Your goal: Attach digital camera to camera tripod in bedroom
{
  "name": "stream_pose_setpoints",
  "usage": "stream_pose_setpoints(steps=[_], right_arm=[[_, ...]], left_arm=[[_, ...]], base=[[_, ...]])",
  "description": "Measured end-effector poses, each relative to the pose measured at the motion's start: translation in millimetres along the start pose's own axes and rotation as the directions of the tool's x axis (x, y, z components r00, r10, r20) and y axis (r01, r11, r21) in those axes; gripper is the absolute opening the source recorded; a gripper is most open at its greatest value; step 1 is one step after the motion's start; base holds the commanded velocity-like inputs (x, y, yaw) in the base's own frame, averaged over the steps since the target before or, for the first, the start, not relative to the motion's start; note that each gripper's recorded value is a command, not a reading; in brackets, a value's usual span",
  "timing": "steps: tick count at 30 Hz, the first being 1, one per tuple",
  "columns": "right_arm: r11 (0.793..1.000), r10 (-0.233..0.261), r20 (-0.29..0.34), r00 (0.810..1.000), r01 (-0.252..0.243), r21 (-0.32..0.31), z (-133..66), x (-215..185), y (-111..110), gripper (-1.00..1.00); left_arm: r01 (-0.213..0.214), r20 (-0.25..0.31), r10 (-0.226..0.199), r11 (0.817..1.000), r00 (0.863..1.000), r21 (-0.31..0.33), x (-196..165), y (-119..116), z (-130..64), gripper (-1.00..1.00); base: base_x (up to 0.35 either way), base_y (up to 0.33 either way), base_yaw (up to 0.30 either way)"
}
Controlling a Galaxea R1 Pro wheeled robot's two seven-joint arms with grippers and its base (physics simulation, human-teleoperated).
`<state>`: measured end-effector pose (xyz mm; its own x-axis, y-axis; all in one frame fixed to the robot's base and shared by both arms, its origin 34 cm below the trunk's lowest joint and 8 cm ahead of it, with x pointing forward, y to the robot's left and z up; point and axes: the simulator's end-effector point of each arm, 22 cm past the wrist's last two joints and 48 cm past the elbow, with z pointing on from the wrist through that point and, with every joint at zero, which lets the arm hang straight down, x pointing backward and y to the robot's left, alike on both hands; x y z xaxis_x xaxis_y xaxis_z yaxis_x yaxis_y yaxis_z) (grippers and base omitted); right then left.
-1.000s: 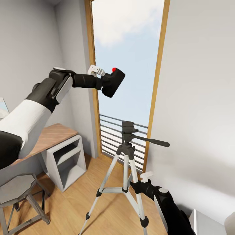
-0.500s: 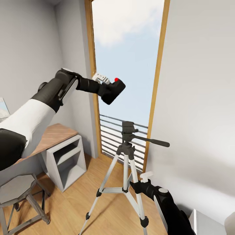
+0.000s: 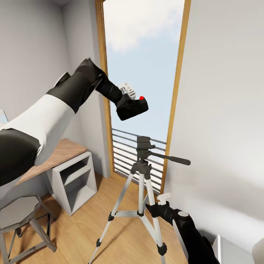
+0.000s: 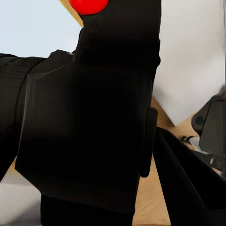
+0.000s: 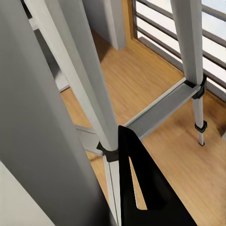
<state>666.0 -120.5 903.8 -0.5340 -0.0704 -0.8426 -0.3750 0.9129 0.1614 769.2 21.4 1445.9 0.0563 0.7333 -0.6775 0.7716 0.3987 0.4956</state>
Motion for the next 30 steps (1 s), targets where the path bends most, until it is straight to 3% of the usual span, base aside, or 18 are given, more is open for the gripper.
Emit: stream_pose_setpoints(steps=[5, 17, 24, 30], right_arm=[[1.000, 0.000, 0.001, 1.000, 0.000, 0.001, 0.0, 0, 0, -1.00], [1.000, 0.004, 0.005, 1.000, -0.004, 0.004, 0.7, 1, -1, -1.00], [1.000, 0.006, 0.005, 1.000, -0.006, 0.005, 0.8, 1, -1, -1.00], [1.000, 0.007, 0.005, 1.000, -0.007, 0.006, 0.9, 1, -1, -1.00]], left_arm=[[-0.050, -0.014, 0.050, 0.998, 0.999, 0.028, -4, -9, -1.9, -1.00], [-0.107, 0.012, 0.107, 0.993, 0.994, 0.039, -27, -24, -5.5, -1.00], [-0.095, 0.020, 0.094, 0.994, 0.995, 0.053, -27, -26, -5.2, -1.00], [-0.070, -0.008, 0.071, 0.995, 0.997, 0.067, -16, -26, 2.9, -1.00]], base=[[0.000, 0.000, 0.000], [0.000, 0.000, 0.000], [0.000, 0.000, 0.000], [0.000, 0.000, 0.000]])
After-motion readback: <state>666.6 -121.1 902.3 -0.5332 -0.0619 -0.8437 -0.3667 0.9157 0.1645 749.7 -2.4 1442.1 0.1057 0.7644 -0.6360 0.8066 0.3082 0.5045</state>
